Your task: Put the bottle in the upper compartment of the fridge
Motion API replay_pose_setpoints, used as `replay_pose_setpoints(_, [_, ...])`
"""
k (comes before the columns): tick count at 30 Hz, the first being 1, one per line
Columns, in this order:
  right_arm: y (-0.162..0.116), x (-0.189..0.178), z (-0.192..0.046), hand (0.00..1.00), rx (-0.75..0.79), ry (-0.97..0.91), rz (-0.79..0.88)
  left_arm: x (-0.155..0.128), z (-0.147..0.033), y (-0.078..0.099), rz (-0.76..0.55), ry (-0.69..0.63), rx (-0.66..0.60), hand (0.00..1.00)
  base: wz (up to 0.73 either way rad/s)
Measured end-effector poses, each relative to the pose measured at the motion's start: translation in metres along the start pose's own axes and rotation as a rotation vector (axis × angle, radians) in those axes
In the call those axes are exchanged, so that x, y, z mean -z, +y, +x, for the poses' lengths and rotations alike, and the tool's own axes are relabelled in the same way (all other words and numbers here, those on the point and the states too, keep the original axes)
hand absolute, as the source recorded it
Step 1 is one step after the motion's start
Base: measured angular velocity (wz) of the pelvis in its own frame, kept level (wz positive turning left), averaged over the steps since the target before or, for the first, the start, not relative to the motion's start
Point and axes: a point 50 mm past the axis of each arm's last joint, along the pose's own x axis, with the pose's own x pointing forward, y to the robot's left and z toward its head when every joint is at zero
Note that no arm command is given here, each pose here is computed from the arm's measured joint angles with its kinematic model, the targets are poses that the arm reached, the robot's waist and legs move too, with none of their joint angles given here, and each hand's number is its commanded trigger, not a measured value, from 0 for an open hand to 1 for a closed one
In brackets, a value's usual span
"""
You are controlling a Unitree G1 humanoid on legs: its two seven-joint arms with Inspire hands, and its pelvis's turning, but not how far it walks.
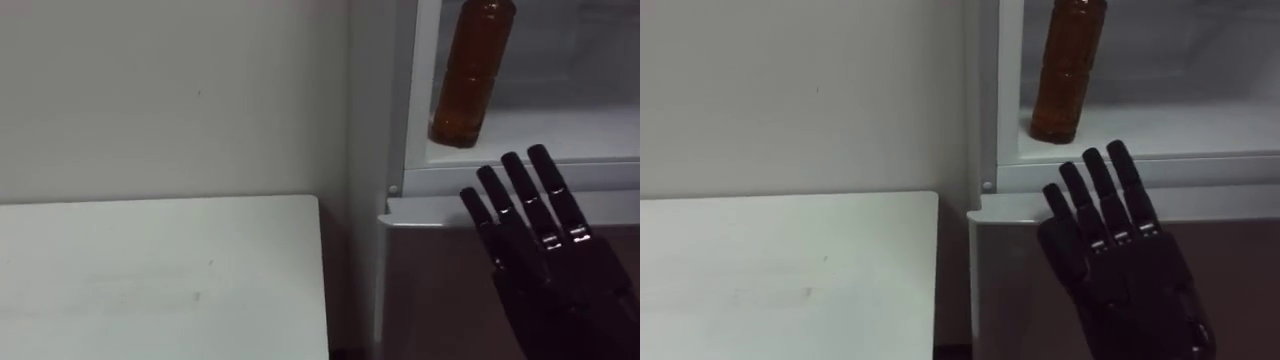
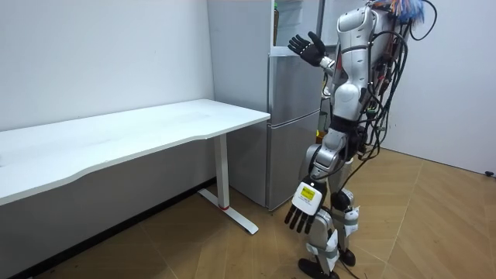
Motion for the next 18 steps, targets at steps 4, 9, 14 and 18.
replay_pose_setpoints(4, [-0.002,0.006,-0.003,0.0,-0.006,0.049,-0.054,0.0,0.0,0.0,0.0,0.002,0.0,0.0,0.0])
replay_pose_setpoints(9, [-0.006,0.009,-0.012,0.0,0.03,0.091,-0.158,0.002,0.0,0.001,-0.002,0.005,-0.008,0.0,0.0])
replay_pose_setpoints(14, [-0.025,0.008,-0.026,0.0,0.171,0.143,-0.352,0.0,-0.001,0.003,-0.01,-0.008,-0.013,0.0,0.0])
replay_pose_setpoints(18, [-0.049,0.012,-0.044,0.0,0.376,0.176,-0.399,0.004,-0.003,0.004,-0.026,-0.013,-0.019,0.0,0.0])
